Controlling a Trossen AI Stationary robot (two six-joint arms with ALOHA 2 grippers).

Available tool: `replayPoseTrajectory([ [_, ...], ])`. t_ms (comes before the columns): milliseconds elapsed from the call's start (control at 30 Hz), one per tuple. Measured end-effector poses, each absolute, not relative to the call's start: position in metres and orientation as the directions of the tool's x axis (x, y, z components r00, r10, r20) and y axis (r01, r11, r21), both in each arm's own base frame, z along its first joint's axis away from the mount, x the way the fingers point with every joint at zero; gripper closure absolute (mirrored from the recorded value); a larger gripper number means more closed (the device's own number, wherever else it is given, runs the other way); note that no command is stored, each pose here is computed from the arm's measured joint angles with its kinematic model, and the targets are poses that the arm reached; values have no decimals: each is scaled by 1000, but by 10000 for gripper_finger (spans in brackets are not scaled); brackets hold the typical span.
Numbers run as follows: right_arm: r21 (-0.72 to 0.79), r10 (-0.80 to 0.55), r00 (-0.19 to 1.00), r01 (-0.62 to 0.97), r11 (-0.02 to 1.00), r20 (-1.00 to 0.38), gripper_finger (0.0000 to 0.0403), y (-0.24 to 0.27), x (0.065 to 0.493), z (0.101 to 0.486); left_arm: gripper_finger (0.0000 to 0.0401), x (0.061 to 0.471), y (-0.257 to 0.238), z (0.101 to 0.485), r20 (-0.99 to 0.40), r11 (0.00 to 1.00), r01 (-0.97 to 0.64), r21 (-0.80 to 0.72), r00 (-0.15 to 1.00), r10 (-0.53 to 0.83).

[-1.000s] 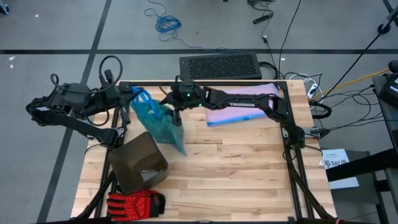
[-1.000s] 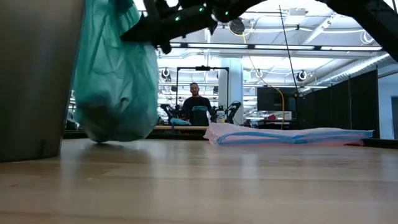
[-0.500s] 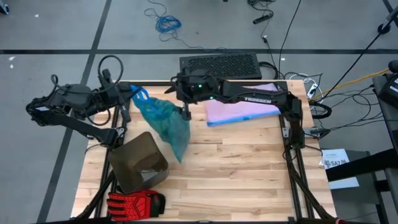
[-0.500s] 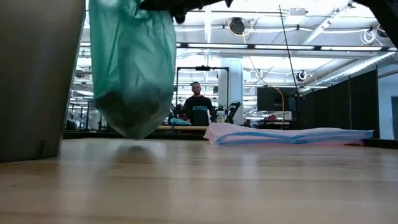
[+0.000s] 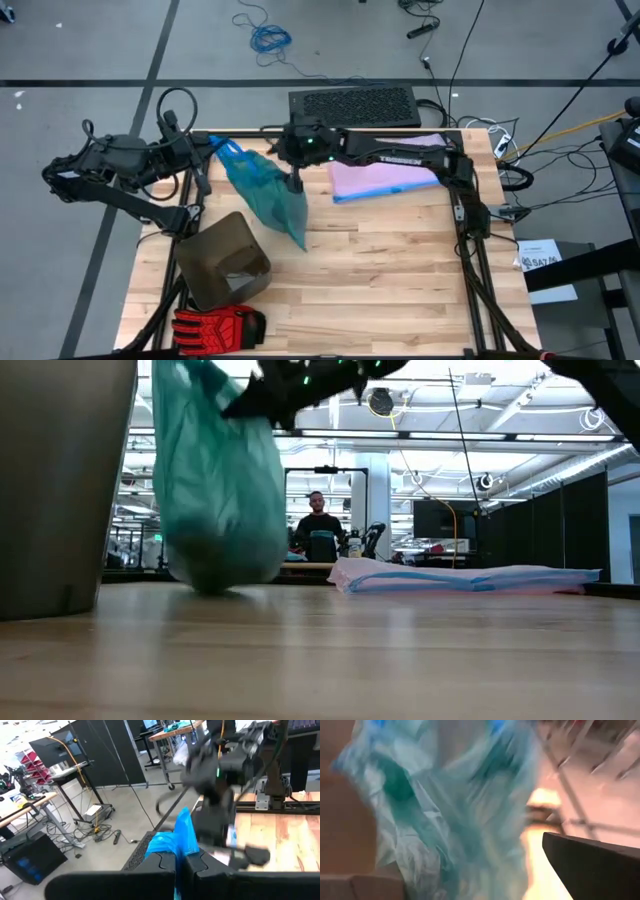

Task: Place trash/remove bag and relplace
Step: Remove the trash bag from the trash bin

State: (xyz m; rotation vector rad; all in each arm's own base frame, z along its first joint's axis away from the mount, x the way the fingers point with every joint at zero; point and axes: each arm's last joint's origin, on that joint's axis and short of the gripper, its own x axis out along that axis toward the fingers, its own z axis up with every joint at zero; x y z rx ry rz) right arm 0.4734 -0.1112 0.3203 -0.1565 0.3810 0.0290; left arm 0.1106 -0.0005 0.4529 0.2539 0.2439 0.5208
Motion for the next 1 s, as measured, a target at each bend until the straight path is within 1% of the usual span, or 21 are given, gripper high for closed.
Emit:
replayPoseTrajectory([
  [100, -43, 69, 900, -97, 994, -430, 92, -112, 473, 310, 401, 111, 0, 453, -161, 821, -482, 305, 824, 544],
  [233, -6, 92, 872, -108, 994, -481, 92, -111, 466, 311, 401, 111, 1, 453, -160, 806, -503, 312, 808, 567],
  [300, -19, 87, 873, -109, 994, -479, 92, -111, 461, 318, 401, 110, 1, 452, -159, 802, -508, 314, 805, 572],
  [433, -87, 70, 905, -117, 989, -421, 93, -105, 450, 344, 401, 110, 2, 451, -168, 786, -522, 330, 787, 593],
  [533, -159, 93, 899, -176, 971, -428, 110, -93, 452, 345, 401, 110, 2, 449, -176, 774, -535, 339, 772, 611],
  [600, -191, 120, 887, -226, 955, -446, 138, -80, 456, 340, 401, 113, 2, 443, -190, 774, -533, 340, 768, 612],
  [667, -230, 138, 886, -261, 938, -442, 180, -68, 461, 336, 401, 116, 1, 437, -207, 774, -526, 353, 763, 613],
  [733, -263, 130, 890, -265, 928, -437, 235, -58, 463, 337, 401, 118, 1, 432, -219, 775, -516, 364, 761, 610],
  [800, -299, 110, 909, -245, 922, -402, 295, -52, 466, 340, 394, 119, 0, 430, -235, 790, -485, 376, 775, 587],
  [900, -327, 83, 939, -198, 924, -334, 370, -51, 468, 348, 366, 129, -3, 427, -266, 821, -424, 381, 800, 537],
  [933, -330, 68, 950, -172, 928, -306, 386, -52, 469, 351, 354, 131, -4, 426, -271, 822, -420, 385, 800, 536],
  [1000, -317, 52, 964, -136, 939, -259, 396, -56, 469, 356, 325, 135, -4, 425, -279, 821, -415, 391, 797, 536],
])
